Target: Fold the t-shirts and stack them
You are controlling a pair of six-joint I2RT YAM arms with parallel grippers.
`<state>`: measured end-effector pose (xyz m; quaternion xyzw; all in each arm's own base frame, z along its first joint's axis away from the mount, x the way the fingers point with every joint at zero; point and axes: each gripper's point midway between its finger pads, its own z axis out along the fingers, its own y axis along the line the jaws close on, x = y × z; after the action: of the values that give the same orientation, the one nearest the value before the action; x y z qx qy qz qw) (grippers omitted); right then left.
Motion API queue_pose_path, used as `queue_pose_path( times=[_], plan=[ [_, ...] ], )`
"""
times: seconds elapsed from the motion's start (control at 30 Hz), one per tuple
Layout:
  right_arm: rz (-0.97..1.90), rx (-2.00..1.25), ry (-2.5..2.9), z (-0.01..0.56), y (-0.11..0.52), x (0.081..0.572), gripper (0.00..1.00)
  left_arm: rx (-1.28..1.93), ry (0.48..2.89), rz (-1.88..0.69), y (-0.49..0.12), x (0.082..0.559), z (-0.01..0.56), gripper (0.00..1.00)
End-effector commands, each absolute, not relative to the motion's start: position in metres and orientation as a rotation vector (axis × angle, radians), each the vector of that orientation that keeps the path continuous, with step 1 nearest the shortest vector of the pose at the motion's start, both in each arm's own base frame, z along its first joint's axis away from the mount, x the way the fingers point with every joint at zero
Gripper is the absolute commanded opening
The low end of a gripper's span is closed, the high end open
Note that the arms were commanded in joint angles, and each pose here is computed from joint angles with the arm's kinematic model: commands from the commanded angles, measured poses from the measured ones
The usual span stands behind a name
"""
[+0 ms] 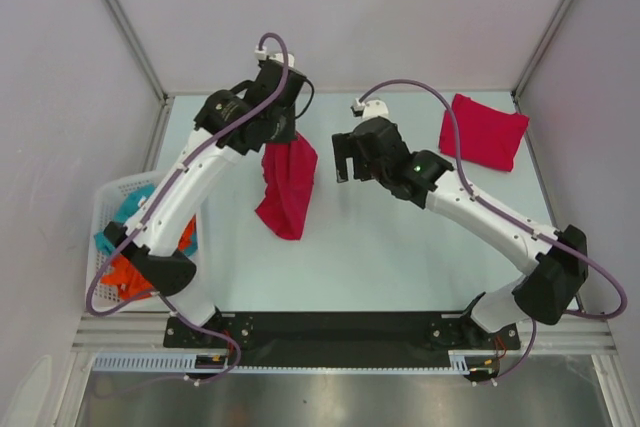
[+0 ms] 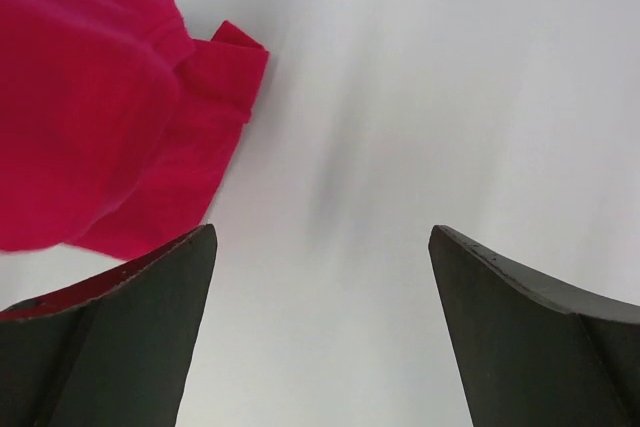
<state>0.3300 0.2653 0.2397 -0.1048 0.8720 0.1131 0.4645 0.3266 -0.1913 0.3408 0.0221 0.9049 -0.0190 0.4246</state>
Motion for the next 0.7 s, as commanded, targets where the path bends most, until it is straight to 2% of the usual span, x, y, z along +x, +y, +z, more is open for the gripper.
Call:
queue_pose_path(
  times=[0.0,0.2,0.43,0.53,0.67],
  plan=[
    [0.288,-0.234,2.031,0.296,0.260,0.323,0.95,0.058,2.297,-0.047,-0.205,0.343,0.317,0.00],
    [0.248,-0.263,2.062,0.280,0.262,0.329,0.95,0.047,2.239,-0.070,-0.201,0.341,0.350,0.00],
    [0.280,-0.290,2.078,0.267,0.283,0.339,0.95,-0.004,2.185,-0.088,-0.173,0.318,0.380,0.00],
    [0.276,-0.309,2.086,0.261,0.290,0.342,0.95,-0.025,2.180,-0.115,-0.165,0.307,0.385,0.00],
    [0.261,-0.325,2.104,0.249,0.297,0.350,0.95,-0.012,2.239,-0.047,-0.151,0.293,0.359,0.00]
  ],
)
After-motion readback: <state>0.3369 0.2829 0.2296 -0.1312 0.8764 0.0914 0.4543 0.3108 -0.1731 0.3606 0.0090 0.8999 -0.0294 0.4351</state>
